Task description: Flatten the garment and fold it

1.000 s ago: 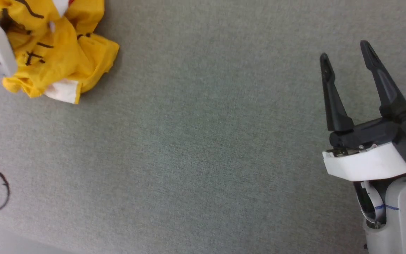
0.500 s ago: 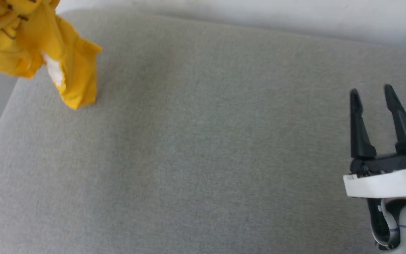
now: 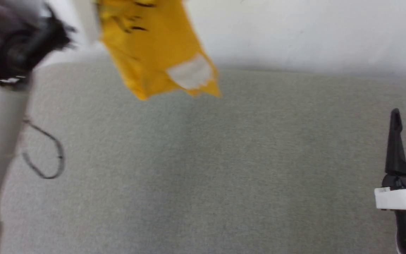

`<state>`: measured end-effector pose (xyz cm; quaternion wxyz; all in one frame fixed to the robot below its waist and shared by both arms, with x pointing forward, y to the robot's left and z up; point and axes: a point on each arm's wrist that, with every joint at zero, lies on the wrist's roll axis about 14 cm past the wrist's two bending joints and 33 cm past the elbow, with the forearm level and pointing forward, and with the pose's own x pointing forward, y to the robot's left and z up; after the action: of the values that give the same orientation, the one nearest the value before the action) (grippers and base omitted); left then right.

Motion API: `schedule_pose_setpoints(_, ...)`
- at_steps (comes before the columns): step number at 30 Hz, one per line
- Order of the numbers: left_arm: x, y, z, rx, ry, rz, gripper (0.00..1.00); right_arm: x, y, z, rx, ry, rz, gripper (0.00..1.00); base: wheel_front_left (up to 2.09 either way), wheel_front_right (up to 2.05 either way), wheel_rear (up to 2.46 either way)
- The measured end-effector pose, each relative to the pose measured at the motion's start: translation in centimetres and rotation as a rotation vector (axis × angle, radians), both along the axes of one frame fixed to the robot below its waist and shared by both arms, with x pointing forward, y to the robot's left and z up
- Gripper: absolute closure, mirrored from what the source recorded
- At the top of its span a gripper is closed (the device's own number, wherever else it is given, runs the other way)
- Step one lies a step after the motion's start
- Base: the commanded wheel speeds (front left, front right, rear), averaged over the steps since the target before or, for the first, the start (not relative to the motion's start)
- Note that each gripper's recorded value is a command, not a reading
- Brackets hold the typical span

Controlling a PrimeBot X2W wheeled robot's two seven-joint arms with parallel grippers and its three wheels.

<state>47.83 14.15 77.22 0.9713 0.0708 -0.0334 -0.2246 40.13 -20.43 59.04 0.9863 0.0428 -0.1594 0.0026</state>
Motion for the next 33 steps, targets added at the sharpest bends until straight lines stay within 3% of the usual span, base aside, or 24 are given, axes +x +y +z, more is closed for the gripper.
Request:
schedule_pose_setpoints(9,-5.1,-14.1,0.9,-0.053,-0.017,-0.350,1.00,-2.9,-4.6,2.2,-0.005,-0.065,-0.137,0.00,0.00,0.00,0.00)
schedule_pose_setpoints(15,-7.1,-19.4,-4.0,-0.085,0.108,-0.478,1.00,-4.2,-7.3,2.4,-0.002,-0.071,-0.218,0.00,0.00,0.00,0.00)
schedule_pose_setpoints(22,-5.0,-19.8,-15.0,-0.171,0.352,-0.403,1.00,-3.8,-7.9,1.1,0.006,-0.035,-0.237,0.00,0.00,0.00,0.00)
schedule_pose_setpoints(29,-3.8,-16.0,-30.2,-0.058,0.626,-0.217,1.00,-3.1,-8.1,-0.5,0.001,0.013,-0.242,0.00,0.00,0.00,0.00)
schedule_pose_setpoints(33,-4.0,-15.3,-34.4,-0.043,0.718,-0.181,1.00,-2.6,-8.0,-1.5,-0.003,0.041,-0.240,0.00,0.00,0.00,0.00)
